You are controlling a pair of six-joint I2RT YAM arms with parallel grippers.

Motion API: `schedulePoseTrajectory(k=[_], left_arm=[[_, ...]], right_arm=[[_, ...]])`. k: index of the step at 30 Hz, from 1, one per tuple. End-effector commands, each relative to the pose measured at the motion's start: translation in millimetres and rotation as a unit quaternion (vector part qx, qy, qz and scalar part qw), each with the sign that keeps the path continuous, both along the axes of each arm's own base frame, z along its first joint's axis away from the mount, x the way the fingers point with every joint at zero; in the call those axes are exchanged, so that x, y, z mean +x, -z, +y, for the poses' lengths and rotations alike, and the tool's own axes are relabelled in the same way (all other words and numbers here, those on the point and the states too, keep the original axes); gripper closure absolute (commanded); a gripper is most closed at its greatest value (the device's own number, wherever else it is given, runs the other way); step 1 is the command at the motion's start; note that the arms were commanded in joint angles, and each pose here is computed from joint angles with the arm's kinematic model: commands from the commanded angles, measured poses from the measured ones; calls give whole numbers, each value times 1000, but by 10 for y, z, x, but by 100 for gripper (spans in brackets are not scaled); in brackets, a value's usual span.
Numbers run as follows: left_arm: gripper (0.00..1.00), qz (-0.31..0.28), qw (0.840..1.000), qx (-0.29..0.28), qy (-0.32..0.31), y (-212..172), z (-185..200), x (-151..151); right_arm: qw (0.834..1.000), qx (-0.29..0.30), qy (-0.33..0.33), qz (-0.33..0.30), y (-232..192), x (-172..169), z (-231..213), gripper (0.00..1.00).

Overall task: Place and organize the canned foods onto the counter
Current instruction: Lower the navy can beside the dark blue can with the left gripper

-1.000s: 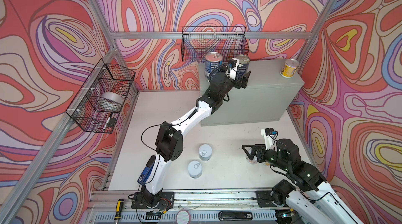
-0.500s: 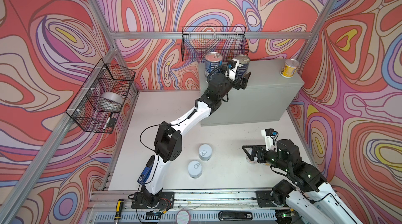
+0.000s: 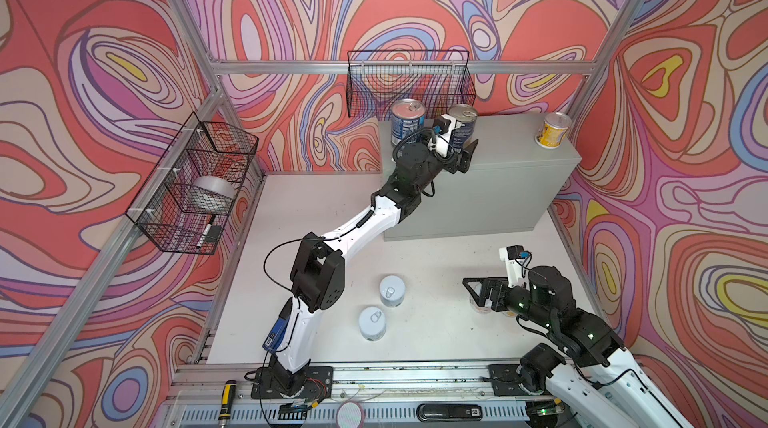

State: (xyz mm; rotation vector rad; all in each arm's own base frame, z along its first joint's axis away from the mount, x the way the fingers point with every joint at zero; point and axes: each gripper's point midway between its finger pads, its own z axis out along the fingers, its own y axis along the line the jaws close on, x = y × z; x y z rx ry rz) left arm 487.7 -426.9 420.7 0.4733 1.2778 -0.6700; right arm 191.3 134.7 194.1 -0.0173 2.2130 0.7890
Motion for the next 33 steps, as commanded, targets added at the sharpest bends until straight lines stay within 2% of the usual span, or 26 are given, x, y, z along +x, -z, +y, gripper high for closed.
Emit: schedulePoseTrajectory(k=[1,18,33], left_arm=[[0,-16,1000,-4,0,-214,80,-78],[0,-11,1000,11,-7,-188,71,-41],[0,-9,1000,22,-4,-226,173,-204]], right_arm=[[1000,-2,6,0,-8,19,-14,2],[1000,-6,1,9,34,57,22,1],[1000,-11,4,11,81,84,23,1]])
